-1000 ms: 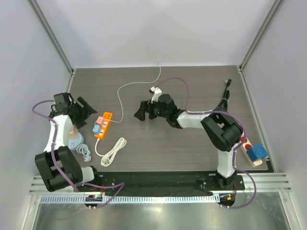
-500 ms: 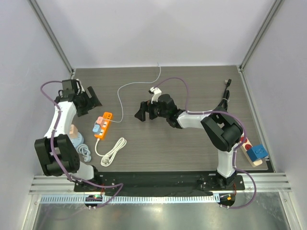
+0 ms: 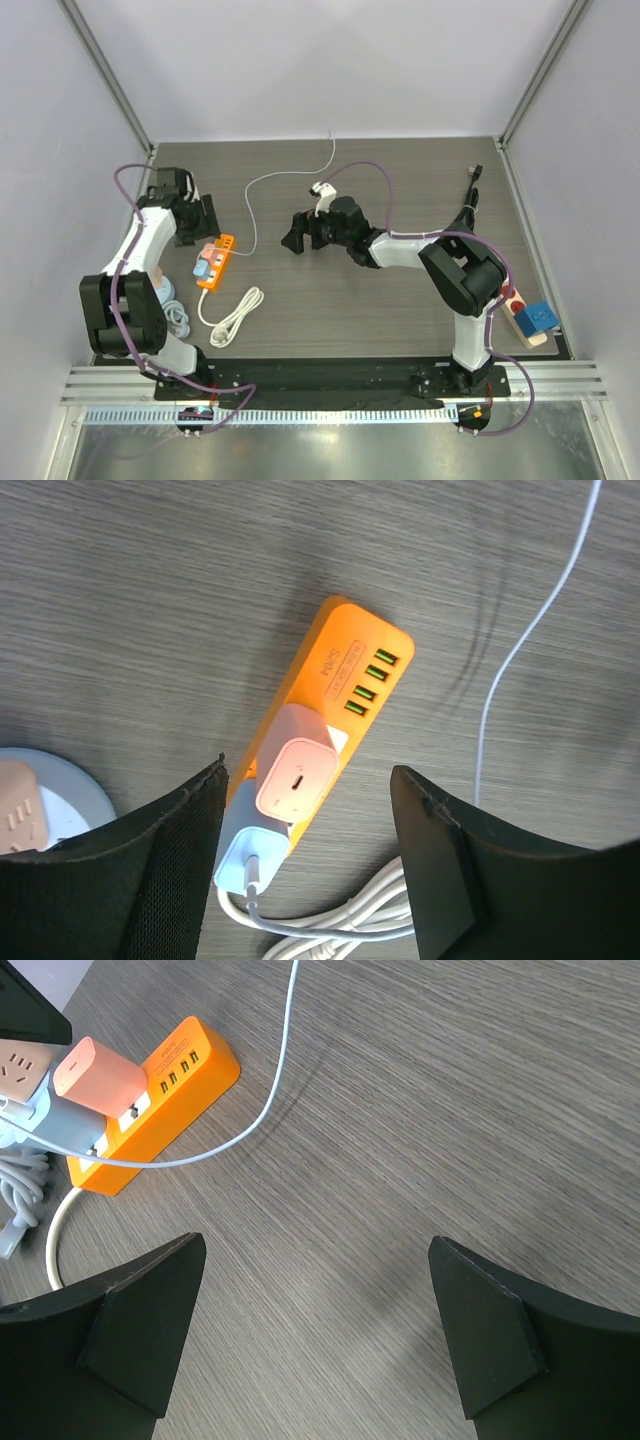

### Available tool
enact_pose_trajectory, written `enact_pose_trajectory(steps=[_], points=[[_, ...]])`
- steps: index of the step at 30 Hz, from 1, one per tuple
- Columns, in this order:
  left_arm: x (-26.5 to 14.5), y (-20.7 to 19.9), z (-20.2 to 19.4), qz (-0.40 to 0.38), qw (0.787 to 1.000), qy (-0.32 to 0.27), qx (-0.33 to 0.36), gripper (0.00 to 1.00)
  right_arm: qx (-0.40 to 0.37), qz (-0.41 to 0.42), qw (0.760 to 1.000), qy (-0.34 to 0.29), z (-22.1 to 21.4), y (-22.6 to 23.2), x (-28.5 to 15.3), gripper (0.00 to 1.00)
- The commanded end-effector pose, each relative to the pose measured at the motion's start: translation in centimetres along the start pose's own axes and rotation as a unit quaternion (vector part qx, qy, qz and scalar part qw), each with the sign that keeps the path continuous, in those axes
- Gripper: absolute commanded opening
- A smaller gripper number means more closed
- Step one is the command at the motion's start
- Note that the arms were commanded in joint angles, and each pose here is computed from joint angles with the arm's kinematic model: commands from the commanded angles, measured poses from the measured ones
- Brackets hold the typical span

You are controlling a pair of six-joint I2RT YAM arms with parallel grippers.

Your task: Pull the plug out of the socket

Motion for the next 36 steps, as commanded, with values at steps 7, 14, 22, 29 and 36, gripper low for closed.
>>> enact_pose_trajectory(steps=[7, 14, 22, 29, 36], points=[[0.0, 0.6, -0.6, 0.046, 0.998, 0.014, 0.039, 0.65, -0.021, 0.018, 0.999, -0.037, 2.8, 1.6, -0.4, 1.00], [0.6, 0.1, -1.1, 0.029, 0.999, 0.026, 0.036, 0.61, -0.019, 0.011, 0.999, -0.035, 2.7, 1.3, -0.2, 1.00], [1.6, 0.0, -2.3, 0.039, 0.997, 0.057, 0.045, 0.54, -0.018, 0.005, 0.999, -0.031, 2.5, 1.0, 0.0, 1.00], [2.0, -0.5, -2.7, 0.054, 0.994, 0.066, 0.066, 0.54, -0.002, 0.015, 1.000, -0.025, 2.5, 1.3, 0.6, 1.00], [2.6, -0.1, -3.3, 0.063, 0.992, 0.083, 0.067, 0.52, 0.024, 0.025, 0.999, -0.015, 2.0, 1.7, 0.9, 1.00]])
Point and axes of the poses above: each gripper's point midway between its finger pads, its own x axis out along the fingers, its own y axis along the line the jaws close on, z = x × y, the point moved 2 cm from there along -x, back along the fingers, and after that the axes turned 8 degrees about x, right-handed, at the moved point
